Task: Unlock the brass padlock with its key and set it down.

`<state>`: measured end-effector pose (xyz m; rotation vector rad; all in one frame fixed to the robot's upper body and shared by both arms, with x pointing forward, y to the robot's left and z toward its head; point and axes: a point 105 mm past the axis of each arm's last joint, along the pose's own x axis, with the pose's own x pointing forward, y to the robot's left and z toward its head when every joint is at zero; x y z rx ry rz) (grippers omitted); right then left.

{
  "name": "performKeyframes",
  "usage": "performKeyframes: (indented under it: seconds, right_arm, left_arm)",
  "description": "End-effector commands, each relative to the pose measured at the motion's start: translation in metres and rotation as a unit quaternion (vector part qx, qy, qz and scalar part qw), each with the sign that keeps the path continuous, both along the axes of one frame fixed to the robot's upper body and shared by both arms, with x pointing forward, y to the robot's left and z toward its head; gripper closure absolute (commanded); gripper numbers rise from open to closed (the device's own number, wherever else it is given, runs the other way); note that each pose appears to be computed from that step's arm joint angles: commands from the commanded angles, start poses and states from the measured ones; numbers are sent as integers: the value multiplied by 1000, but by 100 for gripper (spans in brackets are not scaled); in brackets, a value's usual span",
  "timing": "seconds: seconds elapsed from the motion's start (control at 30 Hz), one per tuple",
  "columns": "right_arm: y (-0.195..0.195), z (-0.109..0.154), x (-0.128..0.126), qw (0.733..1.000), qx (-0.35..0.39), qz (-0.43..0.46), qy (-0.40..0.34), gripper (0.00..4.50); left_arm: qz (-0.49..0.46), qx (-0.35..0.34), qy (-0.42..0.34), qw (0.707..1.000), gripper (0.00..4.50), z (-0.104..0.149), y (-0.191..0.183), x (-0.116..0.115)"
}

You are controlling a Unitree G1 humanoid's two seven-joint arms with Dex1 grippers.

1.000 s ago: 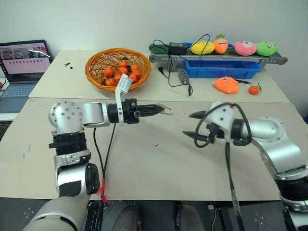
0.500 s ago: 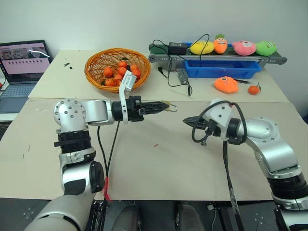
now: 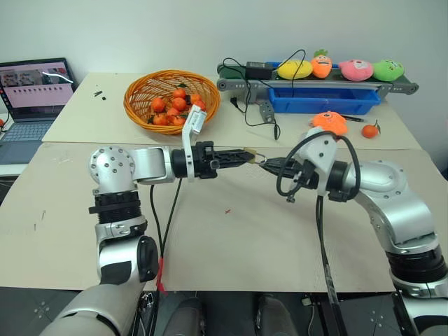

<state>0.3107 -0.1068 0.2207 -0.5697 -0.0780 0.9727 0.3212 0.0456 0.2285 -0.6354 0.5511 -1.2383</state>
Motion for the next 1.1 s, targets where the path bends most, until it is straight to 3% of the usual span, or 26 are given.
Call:
performKeyframes:
  seconds: [0.03, 0.67, 1.1]
  right_arm:
    - [-3, 15, -3, 1000, 9, 1, -28, 447]
    - [-6, 25, -6, 999, 8, 2, -37, 447]
    - [0, 39, -19, 998, 61, 30, 8, 447]
  left_arm:
    - [-3, -7, -22, 1000, 448, 11, -1, -2]
    - [-3, -8, -20, 1000, 448, 10, -4, -1]
    - [-5, -7, -22, 1000, 448, 11, -6, -1]
